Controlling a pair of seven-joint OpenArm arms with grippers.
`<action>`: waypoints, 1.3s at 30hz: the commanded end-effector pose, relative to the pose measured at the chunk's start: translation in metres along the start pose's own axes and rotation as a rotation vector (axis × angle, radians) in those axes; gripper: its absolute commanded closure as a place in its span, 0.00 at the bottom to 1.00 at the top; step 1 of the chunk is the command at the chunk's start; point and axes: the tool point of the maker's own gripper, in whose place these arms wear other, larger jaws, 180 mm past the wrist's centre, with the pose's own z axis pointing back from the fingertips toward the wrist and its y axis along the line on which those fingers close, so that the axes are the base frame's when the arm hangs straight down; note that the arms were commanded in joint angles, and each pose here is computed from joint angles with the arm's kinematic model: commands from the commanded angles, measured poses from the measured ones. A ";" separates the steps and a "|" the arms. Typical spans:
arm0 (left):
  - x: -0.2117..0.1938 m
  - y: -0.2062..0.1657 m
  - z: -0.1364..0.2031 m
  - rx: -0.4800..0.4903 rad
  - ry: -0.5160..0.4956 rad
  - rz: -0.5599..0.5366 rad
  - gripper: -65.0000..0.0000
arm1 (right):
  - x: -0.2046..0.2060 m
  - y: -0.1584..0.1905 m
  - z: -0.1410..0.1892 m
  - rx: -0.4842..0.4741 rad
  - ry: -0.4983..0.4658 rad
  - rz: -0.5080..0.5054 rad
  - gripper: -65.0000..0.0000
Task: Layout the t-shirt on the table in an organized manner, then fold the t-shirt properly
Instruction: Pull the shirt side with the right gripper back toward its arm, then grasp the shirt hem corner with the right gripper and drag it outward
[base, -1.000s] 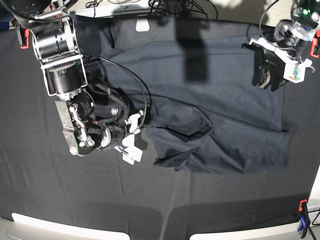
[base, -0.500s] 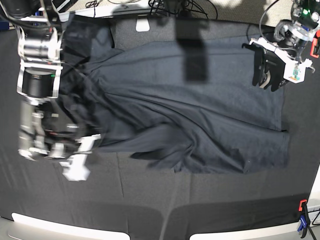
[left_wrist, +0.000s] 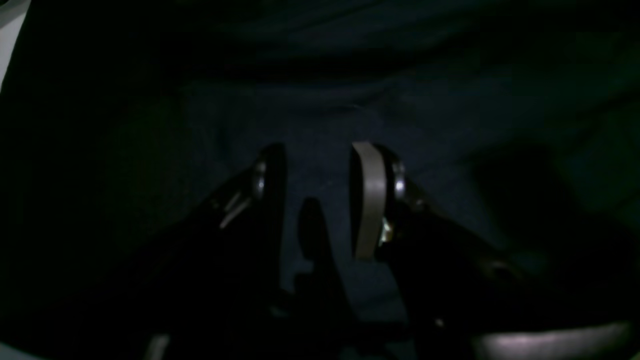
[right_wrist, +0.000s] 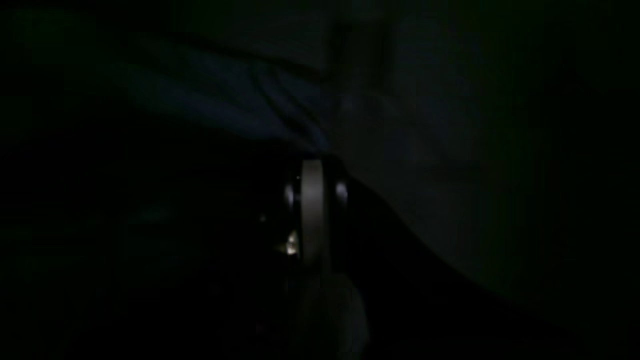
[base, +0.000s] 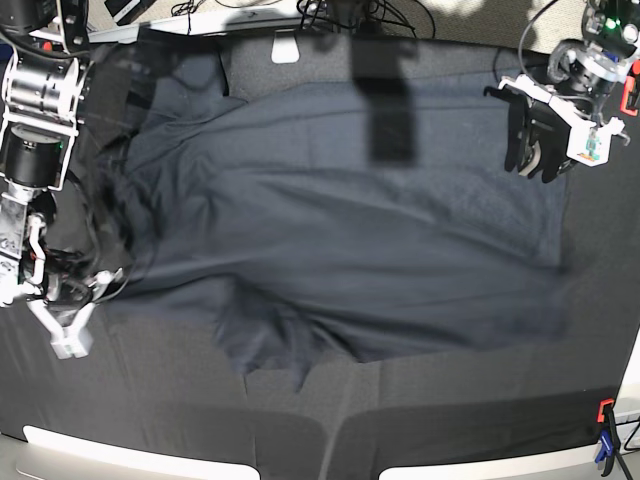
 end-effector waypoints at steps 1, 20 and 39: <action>0.011 0.001 0.002 -0.004 -0.040 -0.010 0.70 | 0.022 -0.029 0.013 -0.094 -0.066 -0.010 1.00; 0.012 0.001 0.001 -0.003 -0.041 -0.010 0.70 | 0.140 0.049 0.066 0.397 -0.366 -0.103 0.69; 0.012 0.001 0.001 -0.004 -0.041 -0.010 0.70 | 0.114 0.106 -0.012 0.442 -0.177 -0.180 0.60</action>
